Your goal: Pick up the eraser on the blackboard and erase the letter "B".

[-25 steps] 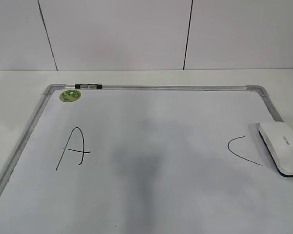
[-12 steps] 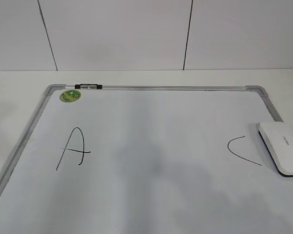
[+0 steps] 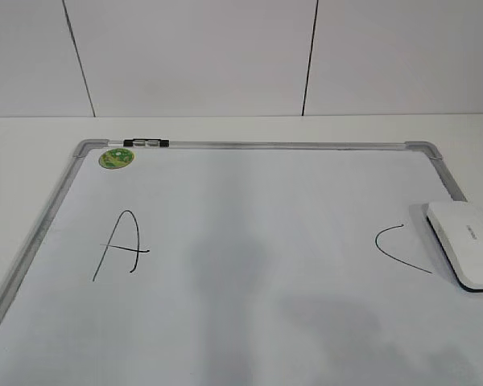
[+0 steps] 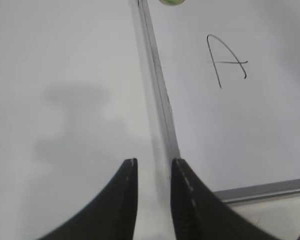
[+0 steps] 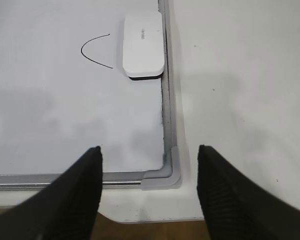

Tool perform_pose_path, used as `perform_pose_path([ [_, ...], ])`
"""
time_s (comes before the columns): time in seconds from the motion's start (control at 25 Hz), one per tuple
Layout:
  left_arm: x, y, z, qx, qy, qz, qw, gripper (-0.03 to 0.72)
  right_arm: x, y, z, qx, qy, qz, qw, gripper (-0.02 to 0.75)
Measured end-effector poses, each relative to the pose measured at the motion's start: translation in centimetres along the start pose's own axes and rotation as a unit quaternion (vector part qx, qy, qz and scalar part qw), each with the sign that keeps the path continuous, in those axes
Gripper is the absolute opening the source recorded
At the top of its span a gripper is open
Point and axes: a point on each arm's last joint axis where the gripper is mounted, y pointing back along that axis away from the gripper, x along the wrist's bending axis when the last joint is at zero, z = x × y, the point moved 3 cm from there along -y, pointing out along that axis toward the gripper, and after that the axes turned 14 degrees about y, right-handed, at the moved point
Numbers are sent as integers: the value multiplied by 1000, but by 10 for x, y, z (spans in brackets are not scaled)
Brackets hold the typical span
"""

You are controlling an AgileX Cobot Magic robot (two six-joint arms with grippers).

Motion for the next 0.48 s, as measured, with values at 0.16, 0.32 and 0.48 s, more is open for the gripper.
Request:
perform_pose_path([
  [0.16, 2, 18, -11, -67, -1, -18, 998, 186, 0, 0, 0, 0, 1, -1, 1000, 467],
  [0.32, 2, 18, -14, -66, 0, -21, 998, 187, 1, 0, 0, -1, 0, 4, 1000, 466],
  [0.48, 0, 18, -14, -63, 4, -29, 998, 190, 3, 0, 1, -3, -2, 11, 1000, 466],
])
